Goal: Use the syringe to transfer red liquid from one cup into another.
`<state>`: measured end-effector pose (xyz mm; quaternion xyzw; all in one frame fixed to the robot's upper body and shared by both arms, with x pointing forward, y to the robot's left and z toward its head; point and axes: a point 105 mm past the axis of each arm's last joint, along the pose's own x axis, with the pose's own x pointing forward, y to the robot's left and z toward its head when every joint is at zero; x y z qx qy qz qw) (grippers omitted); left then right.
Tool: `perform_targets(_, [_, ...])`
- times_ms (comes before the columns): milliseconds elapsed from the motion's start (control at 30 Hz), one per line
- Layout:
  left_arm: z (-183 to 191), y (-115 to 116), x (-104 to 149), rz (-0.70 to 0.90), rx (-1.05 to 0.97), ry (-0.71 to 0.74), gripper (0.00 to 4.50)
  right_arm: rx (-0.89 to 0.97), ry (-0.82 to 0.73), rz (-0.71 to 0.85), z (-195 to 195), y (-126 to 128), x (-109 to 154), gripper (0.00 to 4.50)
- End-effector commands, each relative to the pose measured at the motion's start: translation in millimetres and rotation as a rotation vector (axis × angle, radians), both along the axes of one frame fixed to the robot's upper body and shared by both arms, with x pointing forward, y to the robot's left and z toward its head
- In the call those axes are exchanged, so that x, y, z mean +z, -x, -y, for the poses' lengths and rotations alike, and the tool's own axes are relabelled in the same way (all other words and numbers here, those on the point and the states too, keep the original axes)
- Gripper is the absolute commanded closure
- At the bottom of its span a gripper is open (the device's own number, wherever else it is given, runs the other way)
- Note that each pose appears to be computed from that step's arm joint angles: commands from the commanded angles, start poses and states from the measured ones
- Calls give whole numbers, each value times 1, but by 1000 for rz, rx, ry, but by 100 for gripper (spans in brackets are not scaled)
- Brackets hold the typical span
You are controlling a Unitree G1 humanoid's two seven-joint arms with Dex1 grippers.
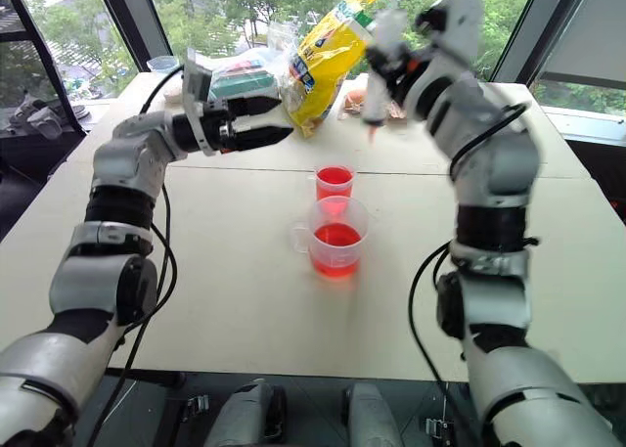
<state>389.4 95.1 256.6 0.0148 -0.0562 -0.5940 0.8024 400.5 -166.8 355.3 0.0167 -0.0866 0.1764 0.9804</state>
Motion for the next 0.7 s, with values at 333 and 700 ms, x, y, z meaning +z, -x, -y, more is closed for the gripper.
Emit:
perform_targets(333, [20,34,-17,-19,-56,7,3,-100,264,-836,67,42,-127,308])
perform_targets(700, [21,41,-32,-34,-56,-41,3,-148,228,-1028,90,43,-203,308])
